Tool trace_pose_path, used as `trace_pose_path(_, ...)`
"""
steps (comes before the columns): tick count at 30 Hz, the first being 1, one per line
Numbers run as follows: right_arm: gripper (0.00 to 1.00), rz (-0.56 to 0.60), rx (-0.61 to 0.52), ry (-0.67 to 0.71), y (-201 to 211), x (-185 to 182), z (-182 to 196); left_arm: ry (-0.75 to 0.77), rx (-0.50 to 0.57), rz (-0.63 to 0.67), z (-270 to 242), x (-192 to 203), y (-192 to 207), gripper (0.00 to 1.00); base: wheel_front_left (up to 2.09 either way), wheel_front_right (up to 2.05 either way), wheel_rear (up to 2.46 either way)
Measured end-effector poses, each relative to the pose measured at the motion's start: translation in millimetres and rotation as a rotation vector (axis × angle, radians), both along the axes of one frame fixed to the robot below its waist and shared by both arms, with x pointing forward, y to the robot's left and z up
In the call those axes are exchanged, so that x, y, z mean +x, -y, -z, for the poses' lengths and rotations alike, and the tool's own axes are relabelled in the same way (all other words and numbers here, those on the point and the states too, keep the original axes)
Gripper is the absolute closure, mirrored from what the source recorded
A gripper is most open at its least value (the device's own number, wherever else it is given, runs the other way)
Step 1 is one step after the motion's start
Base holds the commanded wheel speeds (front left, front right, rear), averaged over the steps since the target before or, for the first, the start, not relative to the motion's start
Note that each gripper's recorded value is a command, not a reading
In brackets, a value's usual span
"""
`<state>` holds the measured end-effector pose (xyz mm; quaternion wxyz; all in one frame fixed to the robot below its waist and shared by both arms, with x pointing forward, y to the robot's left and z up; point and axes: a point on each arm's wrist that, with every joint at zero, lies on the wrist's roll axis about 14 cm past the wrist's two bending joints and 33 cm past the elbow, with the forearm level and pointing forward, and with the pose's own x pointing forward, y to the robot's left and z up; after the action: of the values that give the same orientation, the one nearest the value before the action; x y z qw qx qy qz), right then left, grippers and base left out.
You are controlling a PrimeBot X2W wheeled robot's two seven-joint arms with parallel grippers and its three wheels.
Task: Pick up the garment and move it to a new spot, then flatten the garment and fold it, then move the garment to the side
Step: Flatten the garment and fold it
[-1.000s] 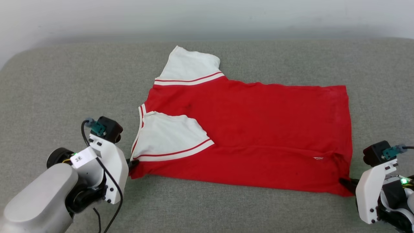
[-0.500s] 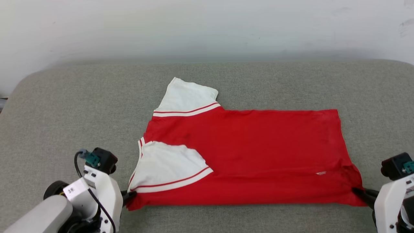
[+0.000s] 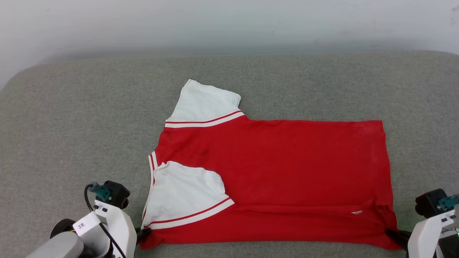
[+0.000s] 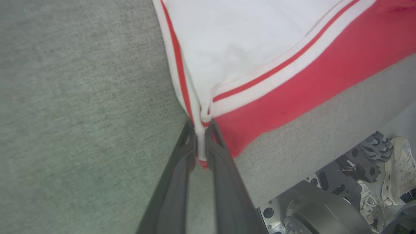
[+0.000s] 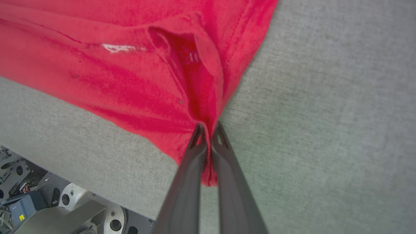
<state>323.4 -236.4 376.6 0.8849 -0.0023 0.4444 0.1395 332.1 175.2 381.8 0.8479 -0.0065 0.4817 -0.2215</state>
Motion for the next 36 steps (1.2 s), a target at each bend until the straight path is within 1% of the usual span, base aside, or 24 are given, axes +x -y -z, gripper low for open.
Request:
trace_pose_path(4,1.00,0.019,0.005,0.002,1,-1,6,-0.005,0.000,-0.008,5,0,-2,1.00,0.00,0.00,0.00)
trace_pose_path(5,0.60,0.023,0.009,0.013,0,0,6,0.000,-0.001,-0.010,4,1,-2,0.89,0.00,0.00,0.00)
trace_pose_path(6,0.05,0.025,0.013,0.024,0,1,4,0.011,-0.002,-0.010,2,1,-2,0.40,0.00,0.00,0.00)
trace_pose_path(7,0.00,0.029,0.016,0.043,0,3,1,0.027,0.006,-0.009,0,3,-4,0.00,0.00,0.00,0.00)
trace_pose_path(11,0.00,0.038,0.017,0.171,3,17,-21,0.092,0.021,-0.020,-14,10,-11,0.00,0.00,0.00,0.00)
trace_pose_path(14,0.00,0.044,0.032,0.281,1,27,-42,0.169,0.017,-0.023,-33,22,-12,0.00,0.00,0.00,0.00)
trace_pose_path(18,0.00,0.075,0.068,0.457,-1,42,-75,0.336,-0.004,-0.049,-70,53,-11,0.00,0.00,0.00,0.00)
trace_pose_path(22,0.00,0.122,0.090,0.673,-1,58,-116,0.510,0.004,-0.068,-105,88,-12,0.00,0.00,0.00,0.00)
trace_pose_path(26,0.00,0.176,0.098,0.835,0,66,-142,0.601,-0.014,-0.081,-126,117,-7,0.00,0.00,0.00,0.00)
trace_pose_path(32,0.00,0.228,0.109,0.932,-9,68,-153,0.669,-0.028,-0.064,-143,164,3,0.00,0.00,0.00,0.00)
trace_pose_path(33,0.00,0.231,0.108,0.935,-11,68,-152,0.679,-0.035,-0.055,-147,174,7,0.00,0.00,0.00,0.00)
trace_pose_path(34,0.00,0.237,0.109,0.927,-15,68,-148,0.681,-0.038,-0.040,-150,191,13,0.00,0.00,0.00,0.00)
trace_pose_path(36,0.00,0.243,0.114,0.920,-18,70,-145,0.660,-0.028,-0.013,-146,206,20,0.00,0.00,0.00,0.00)
